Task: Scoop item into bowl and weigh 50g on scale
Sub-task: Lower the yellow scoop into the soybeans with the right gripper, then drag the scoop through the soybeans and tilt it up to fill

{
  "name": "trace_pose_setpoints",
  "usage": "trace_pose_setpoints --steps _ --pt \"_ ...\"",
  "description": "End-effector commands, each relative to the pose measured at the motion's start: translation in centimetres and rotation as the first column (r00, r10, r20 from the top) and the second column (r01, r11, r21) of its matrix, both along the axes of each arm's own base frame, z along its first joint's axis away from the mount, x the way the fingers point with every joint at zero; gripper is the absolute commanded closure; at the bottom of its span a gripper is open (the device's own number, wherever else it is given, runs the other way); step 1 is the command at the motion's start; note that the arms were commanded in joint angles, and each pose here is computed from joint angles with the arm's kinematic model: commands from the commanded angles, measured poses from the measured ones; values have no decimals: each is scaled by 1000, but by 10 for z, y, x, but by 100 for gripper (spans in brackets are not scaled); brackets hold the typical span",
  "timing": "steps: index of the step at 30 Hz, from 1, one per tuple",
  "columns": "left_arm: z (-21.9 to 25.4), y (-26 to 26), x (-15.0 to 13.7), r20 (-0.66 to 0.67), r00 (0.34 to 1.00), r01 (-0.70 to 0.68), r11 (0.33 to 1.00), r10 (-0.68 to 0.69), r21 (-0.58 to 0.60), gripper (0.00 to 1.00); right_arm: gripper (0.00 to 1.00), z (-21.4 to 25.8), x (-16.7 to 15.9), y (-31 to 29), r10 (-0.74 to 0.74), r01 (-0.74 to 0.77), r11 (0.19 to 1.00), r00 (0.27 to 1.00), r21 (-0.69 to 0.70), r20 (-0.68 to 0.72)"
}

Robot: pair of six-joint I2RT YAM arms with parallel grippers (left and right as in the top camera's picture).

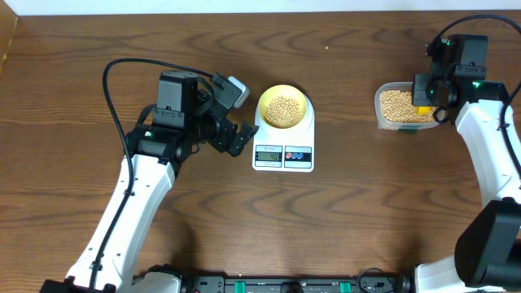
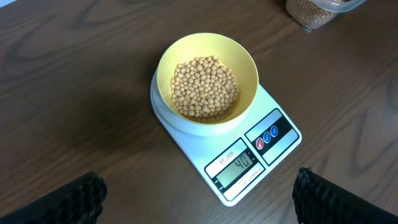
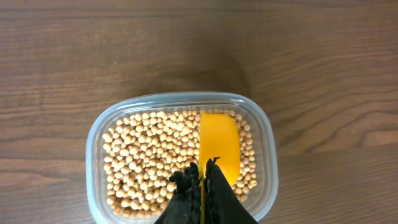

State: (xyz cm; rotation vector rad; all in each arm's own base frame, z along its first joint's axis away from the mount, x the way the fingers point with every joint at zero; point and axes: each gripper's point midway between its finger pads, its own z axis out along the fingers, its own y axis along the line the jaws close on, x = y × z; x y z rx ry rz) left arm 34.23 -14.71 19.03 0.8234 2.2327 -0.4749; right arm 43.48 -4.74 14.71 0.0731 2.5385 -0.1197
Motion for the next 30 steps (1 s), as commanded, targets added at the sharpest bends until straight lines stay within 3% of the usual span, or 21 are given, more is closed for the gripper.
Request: trace_pose_setpoints --steps 1,16,30 --pt "8 -2 -1 29 999 19 1000 -19 -3 2 99 -4 -3 8 21 -20 998 1000 53 -19" --pt "8 -2 -1 29 999 19 1000 -19 -3 2 99 -8 -14 50 162 -147 956 986 253 -38" --pt "8 -2 -1 29 999 19 1000 -19 -3 2 99 -2 -14 38 157 -146 928 988 343 -5"
